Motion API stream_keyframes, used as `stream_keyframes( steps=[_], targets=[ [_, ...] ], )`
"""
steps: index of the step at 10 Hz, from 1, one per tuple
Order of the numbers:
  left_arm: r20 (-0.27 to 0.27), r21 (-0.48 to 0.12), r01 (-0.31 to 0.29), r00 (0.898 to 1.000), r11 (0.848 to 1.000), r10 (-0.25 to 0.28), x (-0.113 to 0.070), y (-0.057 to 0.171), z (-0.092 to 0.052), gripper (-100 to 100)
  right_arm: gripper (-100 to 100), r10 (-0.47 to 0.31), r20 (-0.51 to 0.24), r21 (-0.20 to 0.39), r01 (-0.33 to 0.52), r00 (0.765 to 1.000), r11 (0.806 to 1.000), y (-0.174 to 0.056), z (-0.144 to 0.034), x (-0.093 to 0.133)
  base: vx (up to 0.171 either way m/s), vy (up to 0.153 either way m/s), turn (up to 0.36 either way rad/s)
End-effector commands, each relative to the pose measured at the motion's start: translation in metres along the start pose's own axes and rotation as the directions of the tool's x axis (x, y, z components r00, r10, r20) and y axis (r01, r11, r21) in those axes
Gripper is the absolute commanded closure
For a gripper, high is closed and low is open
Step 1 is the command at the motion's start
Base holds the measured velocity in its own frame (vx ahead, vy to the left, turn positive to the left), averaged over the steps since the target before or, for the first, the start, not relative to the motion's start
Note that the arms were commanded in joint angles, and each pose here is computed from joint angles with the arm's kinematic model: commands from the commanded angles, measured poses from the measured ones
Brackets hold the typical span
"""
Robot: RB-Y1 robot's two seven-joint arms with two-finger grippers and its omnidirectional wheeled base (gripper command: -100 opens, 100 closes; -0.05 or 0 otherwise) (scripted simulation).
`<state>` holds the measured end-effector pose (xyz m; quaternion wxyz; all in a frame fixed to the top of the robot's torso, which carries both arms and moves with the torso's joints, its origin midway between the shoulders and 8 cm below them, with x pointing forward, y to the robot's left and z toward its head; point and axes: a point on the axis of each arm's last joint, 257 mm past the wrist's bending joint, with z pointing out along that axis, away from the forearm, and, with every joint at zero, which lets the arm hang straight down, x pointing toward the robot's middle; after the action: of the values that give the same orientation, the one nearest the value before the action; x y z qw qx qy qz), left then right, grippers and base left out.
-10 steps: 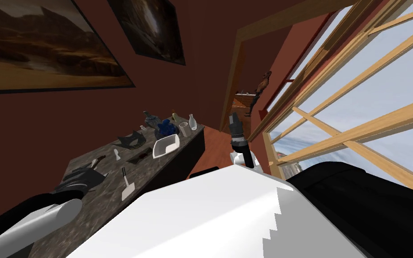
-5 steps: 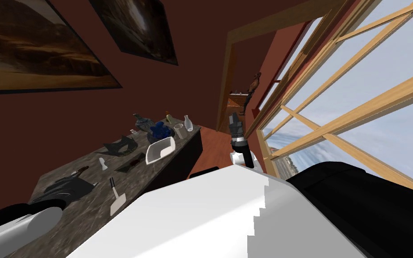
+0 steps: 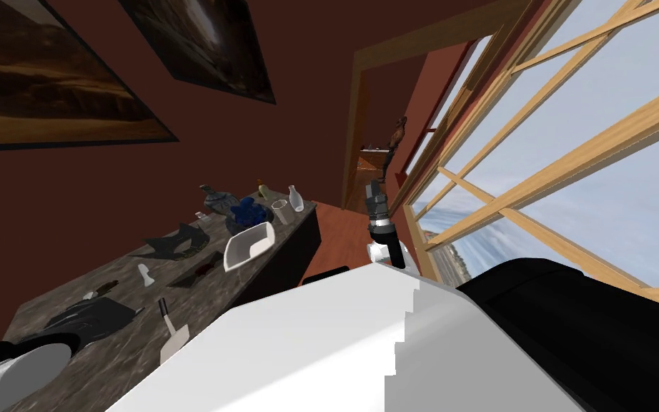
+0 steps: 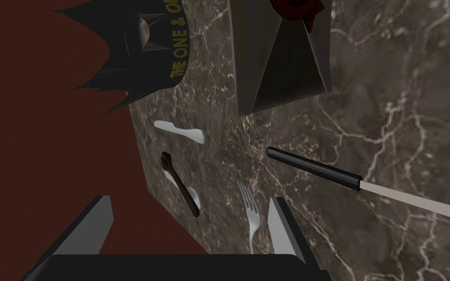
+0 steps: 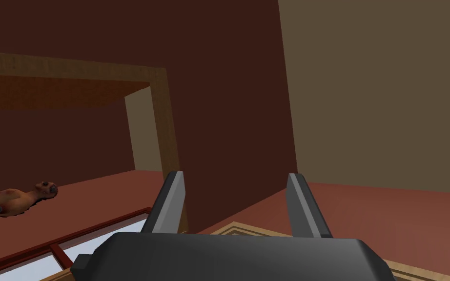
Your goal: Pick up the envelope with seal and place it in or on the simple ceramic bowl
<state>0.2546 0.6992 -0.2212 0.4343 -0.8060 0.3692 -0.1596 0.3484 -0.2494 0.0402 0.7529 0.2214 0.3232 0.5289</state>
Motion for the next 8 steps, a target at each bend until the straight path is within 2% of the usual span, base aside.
stream_keyframes(
  steps=[1,2,3,5,6,8],
  targets=[
    [0.02,-0.046,0.018,1.0,0.999,-0.017,-0.013,0.008,-0.003,-100,0,0.0,0.0,0.0,0.0,1.0,1.0,0.0,0.0,0.0,0.026,-0.003,-0.166],
    [0.024,-0.061,0.019,1.0,0.998,-0.017,-0.014,0.012,-0.003,-100,0,0.0,0.0,0.0,0.0,1.0,1.0,0.0,0.0,0.0,0.013,0.003,-0.018],
    [0.051,-0.097,0.058,0.997,0.994,-0.053,-0.033,0.018,-0.006,-100,0,0.0,0.0,0.0,0.0,1.0,1.0,0.0,0.0,0.0,0.028,-0.009,-0.202],
    [0.061,-0.134,0.06,0.997,0.989,-0.052,-0.035,0.027,-0.007,-100,0,0.0,0.0,0.0,0.0,1.0,1.0,0.0,0.0,0.0,0.022,0.0,-0.076],
    [0.087,-0.169,0.101,0.992,0.981,-0.087,-0.053,0.033,-0.011,-100,0,0.0,0.0,0.0,0.0,1.0,1.0,0.0,0.0,0.0,0.03,-0.005,-0.224],
    [0.097,-0.204,0.104,0.992,0.973,-0.085,-0.054,0.042,-0.013,-100,0,0.0,0.0,0.0,0.0,1.0,1.0,0.0,0.0,0.0,0.023,0.003,-0.051]
  ],
)
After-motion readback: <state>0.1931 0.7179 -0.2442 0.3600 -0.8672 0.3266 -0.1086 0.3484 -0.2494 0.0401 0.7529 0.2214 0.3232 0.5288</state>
